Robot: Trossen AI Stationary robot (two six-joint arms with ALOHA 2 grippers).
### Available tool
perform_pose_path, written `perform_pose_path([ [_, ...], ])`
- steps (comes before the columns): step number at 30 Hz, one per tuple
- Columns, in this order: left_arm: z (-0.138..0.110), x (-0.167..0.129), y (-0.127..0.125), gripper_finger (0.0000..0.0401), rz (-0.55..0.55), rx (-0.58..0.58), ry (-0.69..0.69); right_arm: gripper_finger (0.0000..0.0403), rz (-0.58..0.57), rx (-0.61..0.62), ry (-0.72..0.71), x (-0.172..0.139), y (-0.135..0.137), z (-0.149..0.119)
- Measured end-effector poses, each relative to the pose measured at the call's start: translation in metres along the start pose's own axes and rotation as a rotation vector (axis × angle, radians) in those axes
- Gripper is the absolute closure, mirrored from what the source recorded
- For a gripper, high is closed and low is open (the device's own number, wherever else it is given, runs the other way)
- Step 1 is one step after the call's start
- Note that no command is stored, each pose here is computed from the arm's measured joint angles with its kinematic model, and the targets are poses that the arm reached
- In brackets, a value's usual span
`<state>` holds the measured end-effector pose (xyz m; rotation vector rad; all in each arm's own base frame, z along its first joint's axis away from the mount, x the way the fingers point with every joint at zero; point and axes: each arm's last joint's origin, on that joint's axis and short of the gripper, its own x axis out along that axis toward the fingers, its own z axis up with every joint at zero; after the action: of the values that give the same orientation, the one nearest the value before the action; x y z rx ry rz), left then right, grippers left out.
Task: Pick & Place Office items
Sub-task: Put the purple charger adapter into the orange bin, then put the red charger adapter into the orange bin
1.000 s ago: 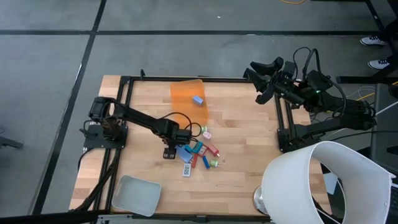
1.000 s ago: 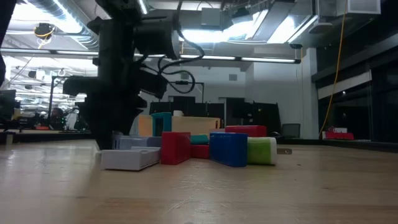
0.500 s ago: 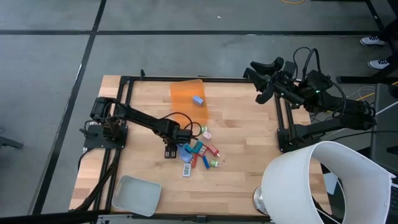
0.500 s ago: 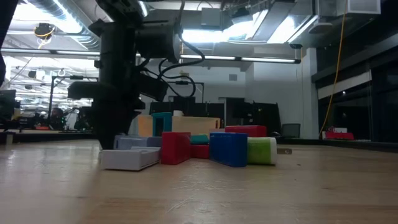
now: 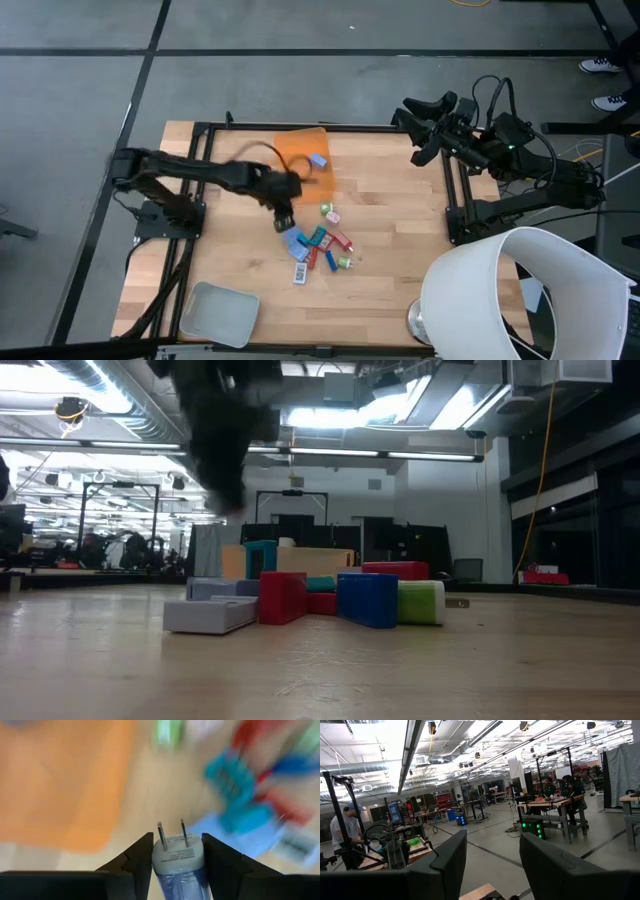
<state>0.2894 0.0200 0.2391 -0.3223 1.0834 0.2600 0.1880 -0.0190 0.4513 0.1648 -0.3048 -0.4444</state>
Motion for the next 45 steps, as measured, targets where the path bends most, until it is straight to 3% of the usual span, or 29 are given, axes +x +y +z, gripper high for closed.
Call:
perform_pose_path([
  [4,0.02,-0.037,0.018,0.0259,-0.035,-0.11,-0.276,0.022,0.0,-0.017,-0.002,0.0,0.0,0.0],
  [7,0.03,-0.047,0.038,0.0259,0.022,-0.164,-0.387,0.022,0.0,-0.017,-0.004,0.0,0.0,0.0],
  [13,0.036,-0.012,0.085,0.0259,0.155,-0.19,-0.323,0.022,-0.001,-0.015,-0.009,0.0,0.0,0.001],
  [18,0.047,0.027,0.111,0.0254,0.086,-0.216,-0.308,0.022,-0.027,-0.016,-0.012,0.0,-0.001,0.001],
  [22,0.049,0.053,0.122,0.0214,0.016,-0.279,-0.277,0.022,-0.061,-0.023,-0.006,0.0,-0.002,0.0],
  [29,0.057,0.056,0.122,0.0137,-0.064,-0.286,-0.341,0.022,-0.119,-0.025,-0.009,0.0,-0.003,0.0],
  [32,0.068,0.033,0.118,0.0123,-0.13,-0.328,-0.485,0.022,-0.166,0.004,-0.016,0.0,-0.005,0.0],
  [36,0.091,-0.026,0.101,0.0125,-0.316,-0.386,-0.861,0.022,-0.146,0.114,-0.017,0.002,-0.003,-0.002],
  [38,0.094,-0.058,0.091,0.0129,-0.402,-0.374,-1.009,0.022,-0.084,0.126,0.011,0.006,0.0,-0.007],
  [45,0.064,-0.156,0.064,0.0142,-0.434,-0.335,-1.297,0.022,0.07,0.142,0.323,0.036,0.011,-0.061],
])
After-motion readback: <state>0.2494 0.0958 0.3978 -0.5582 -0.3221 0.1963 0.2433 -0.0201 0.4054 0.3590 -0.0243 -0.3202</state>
